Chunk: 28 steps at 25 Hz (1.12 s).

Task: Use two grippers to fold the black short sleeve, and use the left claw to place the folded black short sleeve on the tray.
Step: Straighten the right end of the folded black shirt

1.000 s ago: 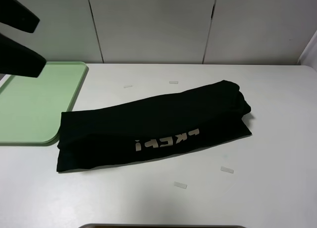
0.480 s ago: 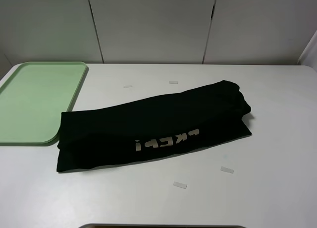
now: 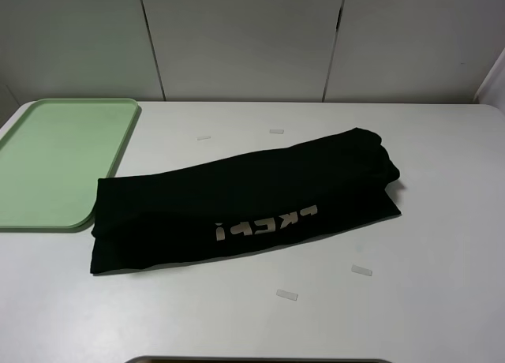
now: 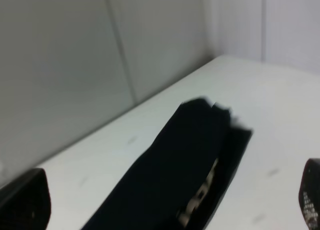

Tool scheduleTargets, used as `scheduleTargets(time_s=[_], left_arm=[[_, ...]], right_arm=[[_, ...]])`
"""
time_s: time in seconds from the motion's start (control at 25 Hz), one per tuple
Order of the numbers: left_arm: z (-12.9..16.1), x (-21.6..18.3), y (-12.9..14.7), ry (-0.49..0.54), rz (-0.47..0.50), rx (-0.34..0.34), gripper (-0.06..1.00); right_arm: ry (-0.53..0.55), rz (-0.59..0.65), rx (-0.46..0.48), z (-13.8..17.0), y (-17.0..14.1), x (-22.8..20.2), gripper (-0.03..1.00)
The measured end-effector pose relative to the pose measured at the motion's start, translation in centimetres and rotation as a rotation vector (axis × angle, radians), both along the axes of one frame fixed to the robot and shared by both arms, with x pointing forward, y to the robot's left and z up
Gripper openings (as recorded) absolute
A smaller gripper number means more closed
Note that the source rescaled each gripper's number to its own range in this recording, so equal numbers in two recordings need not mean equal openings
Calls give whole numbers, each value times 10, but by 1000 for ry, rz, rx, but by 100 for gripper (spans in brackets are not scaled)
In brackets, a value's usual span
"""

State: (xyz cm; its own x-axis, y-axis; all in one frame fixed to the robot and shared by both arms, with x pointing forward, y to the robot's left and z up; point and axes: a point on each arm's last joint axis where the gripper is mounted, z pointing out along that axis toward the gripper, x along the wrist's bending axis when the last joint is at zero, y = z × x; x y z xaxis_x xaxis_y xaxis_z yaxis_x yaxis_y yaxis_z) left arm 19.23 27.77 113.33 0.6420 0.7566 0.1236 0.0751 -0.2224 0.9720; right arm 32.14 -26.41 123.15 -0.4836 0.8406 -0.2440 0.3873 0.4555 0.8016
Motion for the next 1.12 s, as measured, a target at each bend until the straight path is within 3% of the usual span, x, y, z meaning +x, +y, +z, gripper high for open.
scheduleTargets(time_s=[0.24, 0.44, 0.76, 1.12], left_arm=[[-43, 5, 13, 151, 146, 132, 100], [-65, 18, 11, 233, 156, 152, 100], [-91, 28, 9, 362, 174, 163, 100], [-92, 28, 9, 367, 178, 172, 100]], right_arm=[[-7, -10, -12, 0, -1, 1, 100], [7, -11, -23, -4, -1, 2, 100], [101, -7, -84, -36, 6, 11, 100], [188, -1, -94, -70, 14, 18, 100]])
